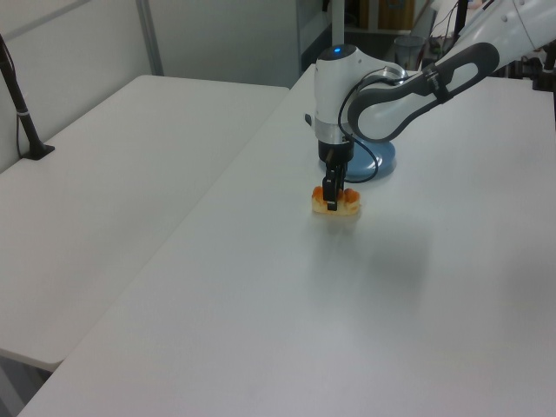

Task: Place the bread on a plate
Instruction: 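Close the gripper around the bread roll and lift it, then carry the bread roll over to the blue plate and lower it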

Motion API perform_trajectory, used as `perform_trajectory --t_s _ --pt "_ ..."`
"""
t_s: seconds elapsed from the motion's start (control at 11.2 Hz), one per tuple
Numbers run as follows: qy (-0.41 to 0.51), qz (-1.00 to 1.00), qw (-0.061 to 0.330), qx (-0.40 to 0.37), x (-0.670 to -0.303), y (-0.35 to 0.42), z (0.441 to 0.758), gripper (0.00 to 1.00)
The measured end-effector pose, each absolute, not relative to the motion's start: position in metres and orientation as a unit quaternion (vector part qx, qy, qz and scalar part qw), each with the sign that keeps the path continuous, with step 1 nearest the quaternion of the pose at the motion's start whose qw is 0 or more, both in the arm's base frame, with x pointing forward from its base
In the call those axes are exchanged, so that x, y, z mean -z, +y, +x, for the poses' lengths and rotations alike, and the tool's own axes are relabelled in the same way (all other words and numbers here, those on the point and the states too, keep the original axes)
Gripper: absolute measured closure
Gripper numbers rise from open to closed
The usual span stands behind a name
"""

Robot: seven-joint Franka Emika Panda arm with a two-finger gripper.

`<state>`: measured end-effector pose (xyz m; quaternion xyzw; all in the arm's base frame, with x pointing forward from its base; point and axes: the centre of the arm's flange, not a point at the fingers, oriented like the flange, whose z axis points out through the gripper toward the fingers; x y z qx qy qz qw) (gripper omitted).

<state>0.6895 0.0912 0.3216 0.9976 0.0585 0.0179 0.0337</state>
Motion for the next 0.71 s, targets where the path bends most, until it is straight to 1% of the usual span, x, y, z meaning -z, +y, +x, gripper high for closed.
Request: perform_trajectory --t_s 0.09,0.36,0.44,0.71 --pt "0.059 0.998 0.034 -0.017 -0.321 0.091 0.689 0.41" --pt "0.058 0.998 0.034 -0.021 -0.325 0.09 0.692 0.42" --pt "0.064 0.997 0.035 -0.028 -0.332 0.086 0.695 0.41" --pt "0.12 0.992 0.046 0.003 -0.367 0.038 0.7 0.41"
